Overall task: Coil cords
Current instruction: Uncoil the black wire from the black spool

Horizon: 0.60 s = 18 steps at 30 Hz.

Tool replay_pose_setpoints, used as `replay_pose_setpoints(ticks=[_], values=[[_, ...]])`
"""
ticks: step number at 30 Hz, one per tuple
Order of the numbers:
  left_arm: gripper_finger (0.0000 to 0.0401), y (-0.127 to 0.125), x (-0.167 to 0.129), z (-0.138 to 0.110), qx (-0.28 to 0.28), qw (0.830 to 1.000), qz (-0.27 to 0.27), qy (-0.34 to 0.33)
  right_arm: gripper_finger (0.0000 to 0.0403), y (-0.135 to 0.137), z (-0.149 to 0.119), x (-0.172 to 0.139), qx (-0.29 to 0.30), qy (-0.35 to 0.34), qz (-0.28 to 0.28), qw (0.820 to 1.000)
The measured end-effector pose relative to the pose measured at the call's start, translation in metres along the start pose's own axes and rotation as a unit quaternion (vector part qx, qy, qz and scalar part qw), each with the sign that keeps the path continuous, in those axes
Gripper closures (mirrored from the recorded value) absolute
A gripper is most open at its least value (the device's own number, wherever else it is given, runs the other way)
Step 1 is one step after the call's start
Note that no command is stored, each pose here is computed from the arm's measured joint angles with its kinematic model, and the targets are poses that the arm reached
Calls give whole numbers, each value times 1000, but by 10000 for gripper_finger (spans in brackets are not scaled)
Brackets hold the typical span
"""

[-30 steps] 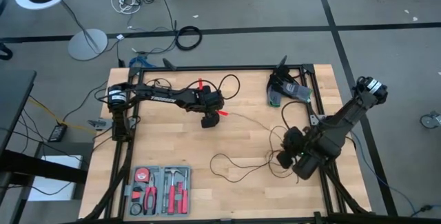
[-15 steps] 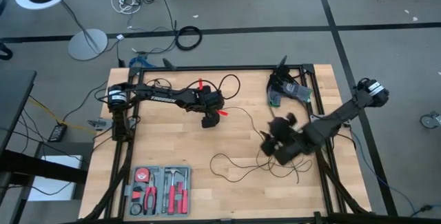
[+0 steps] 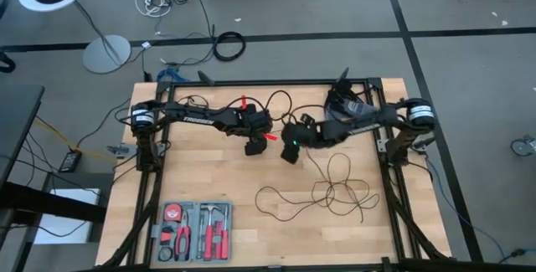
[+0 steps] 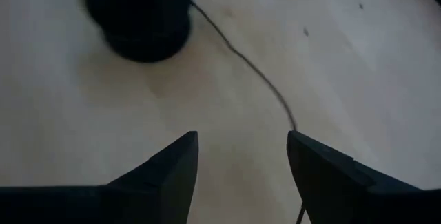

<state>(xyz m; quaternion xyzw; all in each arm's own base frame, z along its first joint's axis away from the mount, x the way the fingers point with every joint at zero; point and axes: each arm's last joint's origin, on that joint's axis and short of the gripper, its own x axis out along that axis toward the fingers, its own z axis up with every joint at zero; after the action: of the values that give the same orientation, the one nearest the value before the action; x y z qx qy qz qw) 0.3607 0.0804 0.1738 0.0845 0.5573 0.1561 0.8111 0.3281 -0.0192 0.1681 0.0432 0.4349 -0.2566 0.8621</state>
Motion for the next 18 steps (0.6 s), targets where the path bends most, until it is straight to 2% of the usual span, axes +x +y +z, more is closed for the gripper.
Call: replay_pose_setpoints(ticks=[6, 11, 14, 16, 18], values=[[38, 0, 0, 0, 2, 1000, 0, 1, 183, -30, 10, 25, -20, -7, -9, 1000], [38, 0, 0, 1, 7, 1000, 1, -4, 183, -47, 8, 47, -11, 23, 55, 998], [38, 0, 0, 1, 8, 1000, 1, -4, 188, -50, -1, 65, -1, 55, 66, 996], [38, 0, 0, 1, 8, 1000, 1, -5, 203, -49, -6, 74, 9, 72, 61, 996], [38, 0, 0, 1, 9, 1000, 0, -3, 238, -45, -9, 77, 18, 82, 65, 994]])
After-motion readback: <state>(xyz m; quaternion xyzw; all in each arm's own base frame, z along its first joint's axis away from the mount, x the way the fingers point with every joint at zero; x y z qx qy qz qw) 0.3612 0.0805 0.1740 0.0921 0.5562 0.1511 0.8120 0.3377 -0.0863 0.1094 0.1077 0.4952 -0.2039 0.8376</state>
